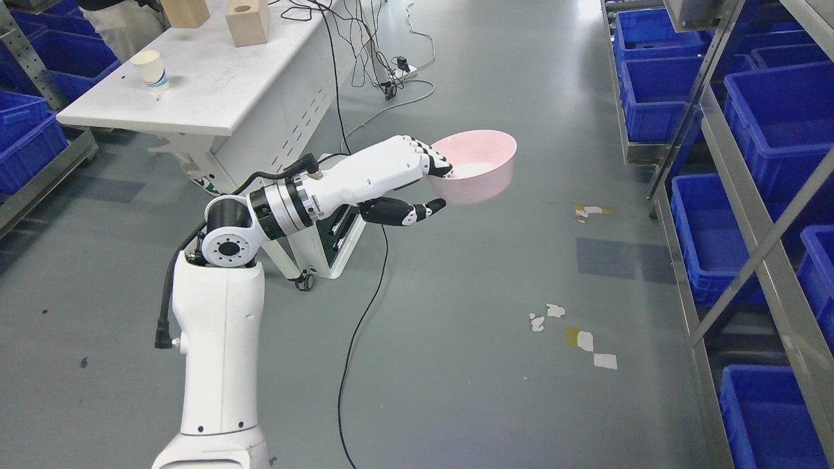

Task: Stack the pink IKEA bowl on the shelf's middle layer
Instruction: 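Hold the bowl raised in the left hand while driving to the other shelf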

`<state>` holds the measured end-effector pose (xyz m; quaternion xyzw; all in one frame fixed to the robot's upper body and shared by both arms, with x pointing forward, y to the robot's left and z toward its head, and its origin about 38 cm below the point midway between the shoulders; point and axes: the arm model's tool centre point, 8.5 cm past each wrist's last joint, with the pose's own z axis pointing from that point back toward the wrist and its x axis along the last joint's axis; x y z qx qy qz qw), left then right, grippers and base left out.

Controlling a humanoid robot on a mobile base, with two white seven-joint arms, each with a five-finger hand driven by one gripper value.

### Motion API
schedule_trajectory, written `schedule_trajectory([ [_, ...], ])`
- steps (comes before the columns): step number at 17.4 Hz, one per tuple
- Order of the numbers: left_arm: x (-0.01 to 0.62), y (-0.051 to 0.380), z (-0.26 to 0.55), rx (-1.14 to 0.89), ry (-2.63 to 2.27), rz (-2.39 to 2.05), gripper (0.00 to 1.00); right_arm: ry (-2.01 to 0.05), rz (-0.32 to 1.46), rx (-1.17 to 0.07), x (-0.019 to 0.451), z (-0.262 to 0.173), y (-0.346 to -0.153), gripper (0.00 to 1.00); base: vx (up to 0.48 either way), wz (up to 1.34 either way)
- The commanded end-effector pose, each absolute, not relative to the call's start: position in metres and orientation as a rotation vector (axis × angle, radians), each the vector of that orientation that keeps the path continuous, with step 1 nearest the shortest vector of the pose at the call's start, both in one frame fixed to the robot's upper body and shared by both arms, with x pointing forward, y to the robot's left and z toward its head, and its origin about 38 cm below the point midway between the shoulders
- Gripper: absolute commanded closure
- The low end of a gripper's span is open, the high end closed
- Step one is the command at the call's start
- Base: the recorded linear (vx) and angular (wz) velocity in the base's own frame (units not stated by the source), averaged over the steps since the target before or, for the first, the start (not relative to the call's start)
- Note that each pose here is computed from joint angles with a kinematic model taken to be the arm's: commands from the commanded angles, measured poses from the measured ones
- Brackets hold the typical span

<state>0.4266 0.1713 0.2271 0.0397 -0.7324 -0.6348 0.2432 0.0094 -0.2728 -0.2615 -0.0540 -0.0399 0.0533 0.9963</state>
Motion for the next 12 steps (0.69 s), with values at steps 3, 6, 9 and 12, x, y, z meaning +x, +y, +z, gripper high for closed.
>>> schedule_trajectory([
  [3,0.4270,0.1811,0.2257,0.130,-1.982,-1.733,0.99,-0.073,0.108,-0.125,0.0003,-0.2607,-0.2838,0.00,0.348,0.02],
  [6,0.4272,0.1816,0.2265,0.131,-1.985,-1.731,0.99,-0.073,0.108,-0.125,0.0003,-0.2607,-0.2838,0.00,0.305,-0.07],
  [9,0.4270,0.1811,0.2257,0.130,-1.982,-1.733,0.99,-0.073,0.108,-0.125,0.0003,-0.2607,-0.2838,0.00,0.319,-0.05],
  [12,0.4272,0.1816,0.2255,0.129,-1.983,-1.730,0.98,-0.073,0.108,-0.125,0.0003,-0.2607,-0.2838,0.00,0.281,-0.07],
])
